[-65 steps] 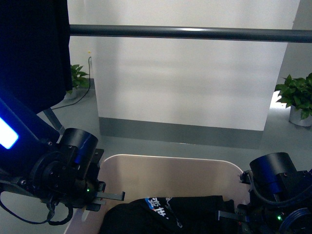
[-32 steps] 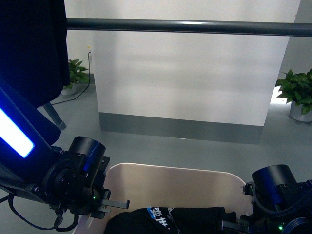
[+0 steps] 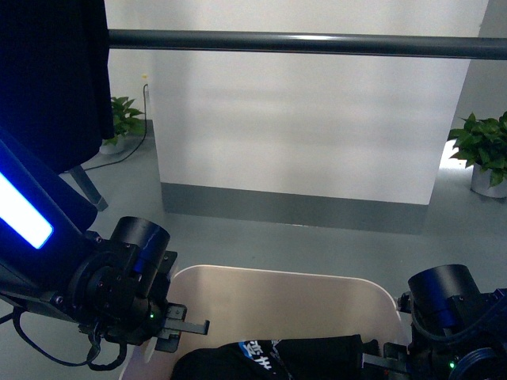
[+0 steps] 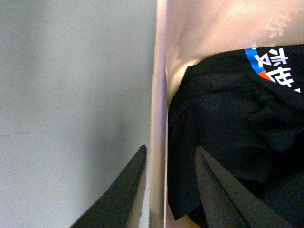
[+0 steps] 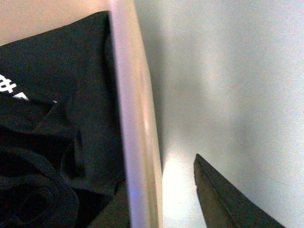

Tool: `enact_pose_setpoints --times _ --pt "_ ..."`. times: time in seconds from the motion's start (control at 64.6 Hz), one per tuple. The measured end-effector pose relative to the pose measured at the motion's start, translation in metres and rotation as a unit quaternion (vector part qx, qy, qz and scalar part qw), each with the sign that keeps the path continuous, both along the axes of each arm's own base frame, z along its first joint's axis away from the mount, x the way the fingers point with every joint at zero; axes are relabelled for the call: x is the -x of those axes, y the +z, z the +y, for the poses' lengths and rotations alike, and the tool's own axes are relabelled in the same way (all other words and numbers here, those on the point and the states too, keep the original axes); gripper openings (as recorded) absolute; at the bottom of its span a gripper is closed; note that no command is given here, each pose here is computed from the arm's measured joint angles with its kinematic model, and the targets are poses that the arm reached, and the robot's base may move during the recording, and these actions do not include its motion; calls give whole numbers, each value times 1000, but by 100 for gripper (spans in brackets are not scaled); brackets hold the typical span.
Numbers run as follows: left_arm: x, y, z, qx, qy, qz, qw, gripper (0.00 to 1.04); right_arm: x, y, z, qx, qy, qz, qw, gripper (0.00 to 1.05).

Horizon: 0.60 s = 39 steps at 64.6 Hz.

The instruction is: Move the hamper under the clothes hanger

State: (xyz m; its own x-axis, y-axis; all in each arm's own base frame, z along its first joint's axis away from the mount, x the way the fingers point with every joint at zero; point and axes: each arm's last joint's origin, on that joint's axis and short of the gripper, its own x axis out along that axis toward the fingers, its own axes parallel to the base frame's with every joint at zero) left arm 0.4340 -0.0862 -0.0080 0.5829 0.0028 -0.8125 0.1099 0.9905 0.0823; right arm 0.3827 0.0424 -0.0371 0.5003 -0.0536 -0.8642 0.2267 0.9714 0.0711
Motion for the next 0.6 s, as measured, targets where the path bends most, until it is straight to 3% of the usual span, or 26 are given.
enact_pose_setpoints --times 0.232,0.372,0.418,0.604 --pt "-3 10 1 2 2 -17 1000 69 -4 11 0 12 -9 -19 1000 69" --pt "-6 39 5 10 7 -52 999 96 -16 49 8 7 -3 -76 997 97" --pt "-6 48 7 12 8 -62 998 100 -18 62 11 3 2 -92 996 99" --pt "0 87 15 27 4 -113 993 98 -17 107 26 -13 19 -154 988 97"
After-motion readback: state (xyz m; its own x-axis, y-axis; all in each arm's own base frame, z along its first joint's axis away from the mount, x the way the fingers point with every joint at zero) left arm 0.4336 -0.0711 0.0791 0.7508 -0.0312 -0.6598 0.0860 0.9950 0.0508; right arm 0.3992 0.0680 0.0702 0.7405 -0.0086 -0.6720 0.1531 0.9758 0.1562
